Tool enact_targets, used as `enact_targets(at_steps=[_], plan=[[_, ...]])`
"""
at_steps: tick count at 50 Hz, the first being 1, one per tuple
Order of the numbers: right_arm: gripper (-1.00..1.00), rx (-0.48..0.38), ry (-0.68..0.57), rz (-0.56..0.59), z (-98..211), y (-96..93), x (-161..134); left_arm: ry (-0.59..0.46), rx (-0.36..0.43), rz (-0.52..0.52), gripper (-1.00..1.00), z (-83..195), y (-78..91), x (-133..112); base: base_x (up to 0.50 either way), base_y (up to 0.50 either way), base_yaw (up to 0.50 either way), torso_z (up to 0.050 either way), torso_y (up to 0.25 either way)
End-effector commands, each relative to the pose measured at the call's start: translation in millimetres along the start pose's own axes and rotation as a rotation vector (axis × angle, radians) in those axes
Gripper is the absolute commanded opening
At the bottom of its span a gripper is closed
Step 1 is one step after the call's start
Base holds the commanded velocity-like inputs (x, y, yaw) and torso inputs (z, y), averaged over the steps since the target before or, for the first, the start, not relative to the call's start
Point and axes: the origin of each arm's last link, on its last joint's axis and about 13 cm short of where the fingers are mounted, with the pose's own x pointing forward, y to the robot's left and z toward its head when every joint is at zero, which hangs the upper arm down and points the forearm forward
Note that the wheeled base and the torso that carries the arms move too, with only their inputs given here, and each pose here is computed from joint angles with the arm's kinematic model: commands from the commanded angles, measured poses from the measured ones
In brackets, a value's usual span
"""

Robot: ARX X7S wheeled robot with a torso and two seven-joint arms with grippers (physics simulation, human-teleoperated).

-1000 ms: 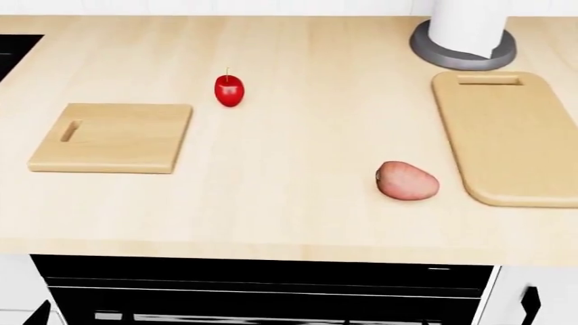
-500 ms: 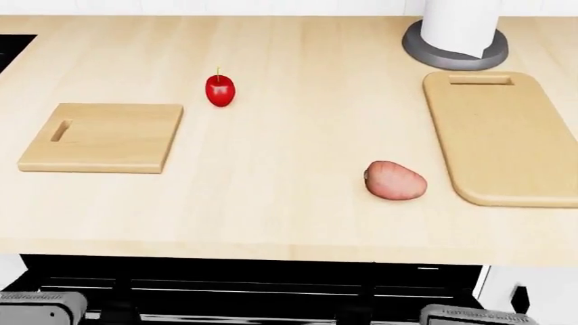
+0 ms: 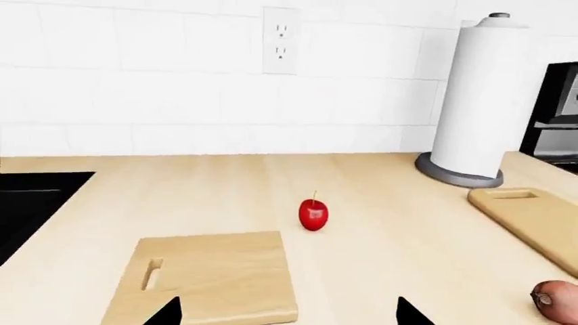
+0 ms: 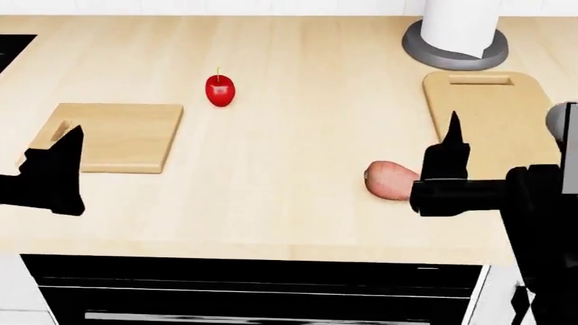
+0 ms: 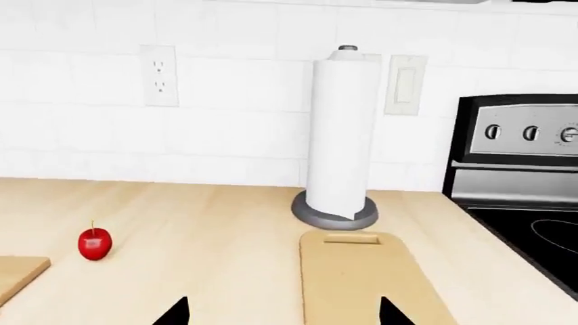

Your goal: Place the cherry and the sweet potato on separate cutting boards.

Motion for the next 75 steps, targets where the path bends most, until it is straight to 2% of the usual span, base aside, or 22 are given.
enact_targets(at_steps=[1,7,9,10,18,31,40,56,62,65,71,72,75], plan=[[1.00,-0.036,0.038,0.000,32,-27.0,-12,0.039,0.030,-0.028,1.00,33,14.7,-9,0.00,0.00,0.00,0.000,0.000],[1.00,-0.036,0.056,-0.018,26,-33.7,-19,0.046,0.029,-0.022,1.00,40,20.4,-15,0.10,0.00,0.00,0.000,0.000],[1.00,-0.026,0.053,-0.026,26,-34.3,-19,0.038,0.038,-0.019,1.00,41,21.3,-17,0.20,0.00,0.00,0.000,0.000],[1.00,0.009,0.060,-0.029,25,-33.3,-20,0.035,0.031,-0.020,1.00,41,21.0,-18,0.21,0.00,0.00,0.000,0.000],[1.00,0.039,0.064,-0.002,24,-31.3,-25,0.050,0.027,-0.033,1.00,39,21.1,-20,0.26,0.00,0.00,0.000,0.000],[1.00,0.043,0.079,0.017,19,-29.8,-25,0.071,0.021,-0.043,1.00,35,19.6,-22,0.36,-0.05,0.00,0.000,0.000],[1.00,0.059,0.086,0.054,18,-24.3,-23,0.073,0.018,-0.045,1.00,37,26.6,-27,0.47,-0.16,0.00,0.000,0.000],[1.00,0.053,0.106,0.110,19,-17.8,-23,0.095,0.011,-0.055,1.00,28,18.7,-22,0.46,-0.11,0.00,0.000,0.001],[1.00,0.036,0.119,0.231,23,-20.7,-25,0.108,0.010,-0.069,1.00,26,18.6,-24,0.10,0.00,0.00,0.000,0.000],[1.00,-0.015,0.190,0.391,35,-24.7,-34,0.111,0.013,-0.073,1.00,27,18.2,-23,0.00,0.00,0.00,0.000,0.000],[1.00,-0.034,0.285,0.533,51,-36.3,-42,0.113,0.013,-0.081,1.00,26,16.7,-22,0.00,0.00,0.00,0.000,0.000],[1.00,-0.021,0.289,0.591,54,-37.1,-45,0.115,0.013,-0.083,1.00,25,16.5,-22,0.00,0.00,0.00,0.000,0.000],[1.00,-0.082,0.348,0.662,52,-39.1,-49,0.118,0.017,-0.087,1.00,26,16.3,-21,0.00,0.00,0.00,0.000,0.000]])
